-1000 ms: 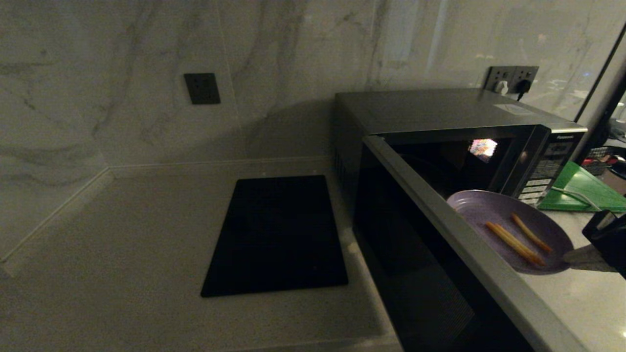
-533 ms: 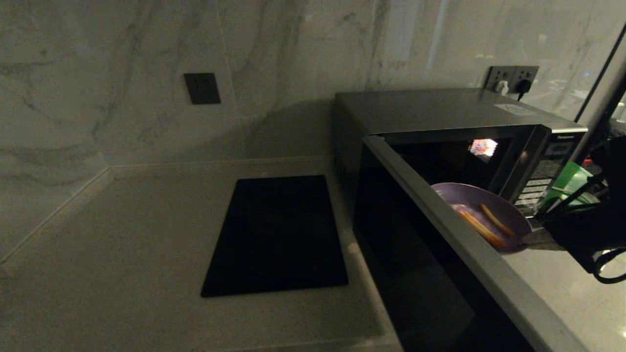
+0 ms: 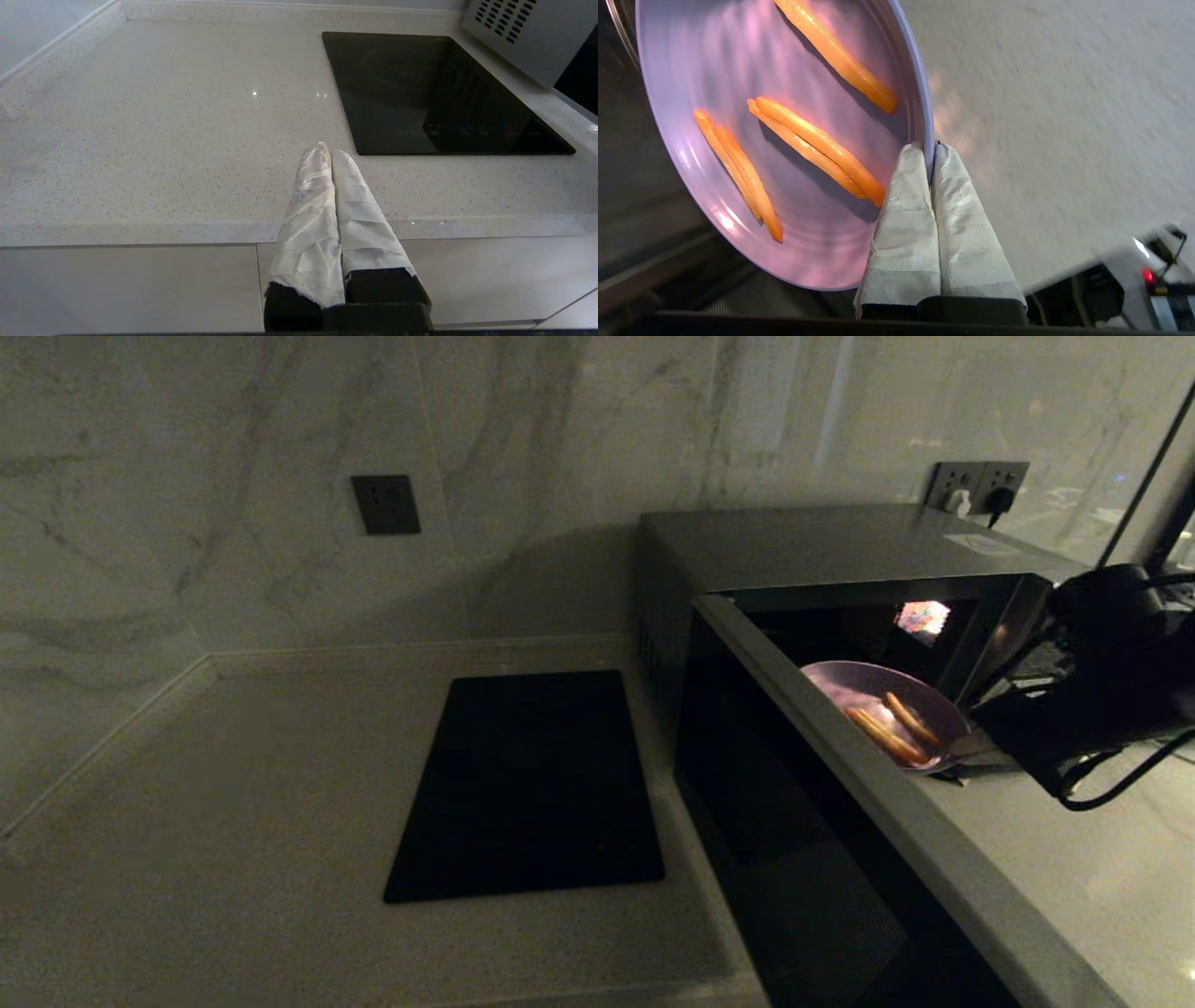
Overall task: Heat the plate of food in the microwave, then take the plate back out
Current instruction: Put the plate in the microwave oven
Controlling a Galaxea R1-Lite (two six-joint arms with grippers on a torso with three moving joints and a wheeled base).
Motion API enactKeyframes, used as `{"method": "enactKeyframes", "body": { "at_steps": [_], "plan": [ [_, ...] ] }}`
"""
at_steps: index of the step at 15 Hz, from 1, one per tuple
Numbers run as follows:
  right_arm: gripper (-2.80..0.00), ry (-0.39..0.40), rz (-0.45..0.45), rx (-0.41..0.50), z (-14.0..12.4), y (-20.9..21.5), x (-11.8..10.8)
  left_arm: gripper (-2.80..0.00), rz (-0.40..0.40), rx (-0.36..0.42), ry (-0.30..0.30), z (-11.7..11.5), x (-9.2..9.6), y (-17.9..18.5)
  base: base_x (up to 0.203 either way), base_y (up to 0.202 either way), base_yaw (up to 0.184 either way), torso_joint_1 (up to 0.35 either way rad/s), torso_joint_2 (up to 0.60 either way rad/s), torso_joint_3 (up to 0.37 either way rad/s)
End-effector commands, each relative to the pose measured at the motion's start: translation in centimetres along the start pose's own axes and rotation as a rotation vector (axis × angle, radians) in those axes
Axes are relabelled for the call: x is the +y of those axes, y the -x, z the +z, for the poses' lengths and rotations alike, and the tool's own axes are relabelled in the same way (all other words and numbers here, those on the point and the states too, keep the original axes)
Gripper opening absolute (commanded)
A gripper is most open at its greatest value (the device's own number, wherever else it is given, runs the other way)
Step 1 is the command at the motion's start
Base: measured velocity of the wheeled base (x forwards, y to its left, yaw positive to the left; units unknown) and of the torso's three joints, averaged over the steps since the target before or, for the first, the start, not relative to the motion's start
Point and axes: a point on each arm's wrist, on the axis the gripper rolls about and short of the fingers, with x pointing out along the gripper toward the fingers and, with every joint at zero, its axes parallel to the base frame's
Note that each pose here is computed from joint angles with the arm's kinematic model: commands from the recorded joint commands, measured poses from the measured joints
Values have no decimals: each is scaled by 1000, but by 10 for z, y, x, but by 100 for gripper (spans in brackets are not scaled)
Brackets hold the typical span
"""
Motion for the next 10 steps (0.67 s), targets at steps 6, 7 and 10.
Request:
{"method": "enactKeyframes", "body": {
  "at_steps": [6,7,10],
  "plan": [
    [-280,40,62,-16,15,-38,36,-280,1,0,1,0,0,0,0,0,0,0,0,0],
    [-280,44,79,-26,16,-40,38,-280,1,0,1,0,0,0,0,0,0,0,0,0],
    [-280,52,101,-36,16,-52,40,-280,1,1,1,0,0,0,0,0,0,0,0,0]
  ]
}}
